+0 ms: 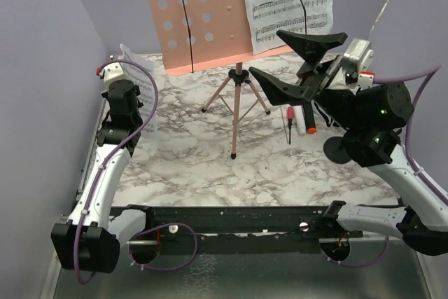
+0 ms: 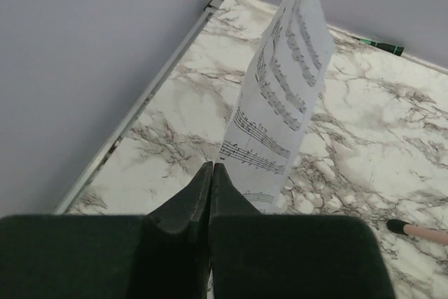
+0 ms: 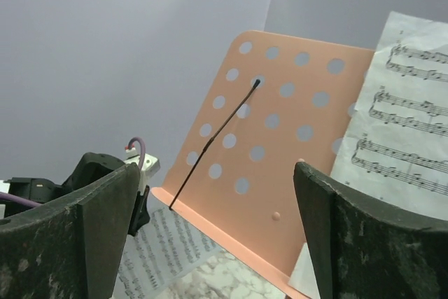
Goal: Pack up the instrument practice props
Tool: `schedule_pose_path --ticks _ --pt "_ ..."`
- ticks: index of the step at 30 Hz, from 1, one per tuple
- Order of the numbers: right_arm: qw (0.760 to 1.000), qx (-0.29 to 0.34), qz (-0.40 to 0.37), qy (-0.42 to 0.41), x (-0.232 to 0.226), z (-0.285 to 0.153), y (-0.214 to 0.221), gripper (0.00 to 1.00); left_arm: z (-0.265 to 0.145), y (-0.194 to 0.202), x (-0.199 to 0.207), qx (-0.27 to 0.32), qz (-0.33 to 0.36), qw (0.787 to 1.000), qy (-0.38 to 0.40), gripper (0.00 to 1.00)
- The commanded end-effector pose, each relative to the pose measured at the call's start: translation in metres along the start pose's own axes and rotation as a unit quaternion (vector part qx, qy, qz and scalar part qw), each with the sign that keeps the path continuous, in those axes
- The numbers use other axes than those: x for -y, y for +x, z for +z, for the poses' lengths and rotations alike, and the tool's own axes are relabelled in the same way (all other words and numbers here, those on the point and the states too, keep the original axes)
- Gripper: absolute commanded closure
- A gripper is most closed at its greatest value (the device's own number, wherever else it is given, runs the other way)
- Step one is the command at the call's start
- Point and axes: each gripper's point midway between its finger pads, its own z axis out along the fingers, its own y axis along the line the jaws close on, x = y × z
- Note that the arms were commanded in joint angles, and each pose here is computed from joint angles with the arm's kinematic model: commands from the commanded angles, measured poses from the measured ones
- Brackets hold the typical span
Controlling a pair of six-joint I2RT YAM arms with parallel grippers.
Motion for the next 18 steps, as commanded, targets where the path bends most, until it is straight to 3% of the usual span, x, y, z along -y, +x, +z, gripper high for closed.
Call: schedule_pose_path --ticks 1,5,11,16,18 --pt "0.999 -0.003 -0.038 0.032 0.012 -0.018 -0.008 0.06 0.025 0.015 0.035 -0.019 -0.065 0.994 0.09 1.0" --pt "0.998 -0.007 -0.049 0.043 0.015 -0.03 -0.009 0.05 0.043 0.022 0.07 -0.008 -0.07 0.978 0.197 1.0" --pt "0.996 -0.026 -0.064 0.058 0.02 -0.042 -0.002 0.05 0.055 0.042 0.078 -0.015 -0.061 0.952 0.3 1.0" --pt "0.994 -0.035 -0.075 0.074 0.025 -0.046 0.005 0.04 0.031 0.039 0.111 -0.006 -0.05 0.908 0.416 1.0" --pt "0.994 -0.038 -0.077 0.074 0.026 -0.046 0.008 0.04 0.036 0.044 0.107 -0.009 -0.043 0.914 0.403 1.0"
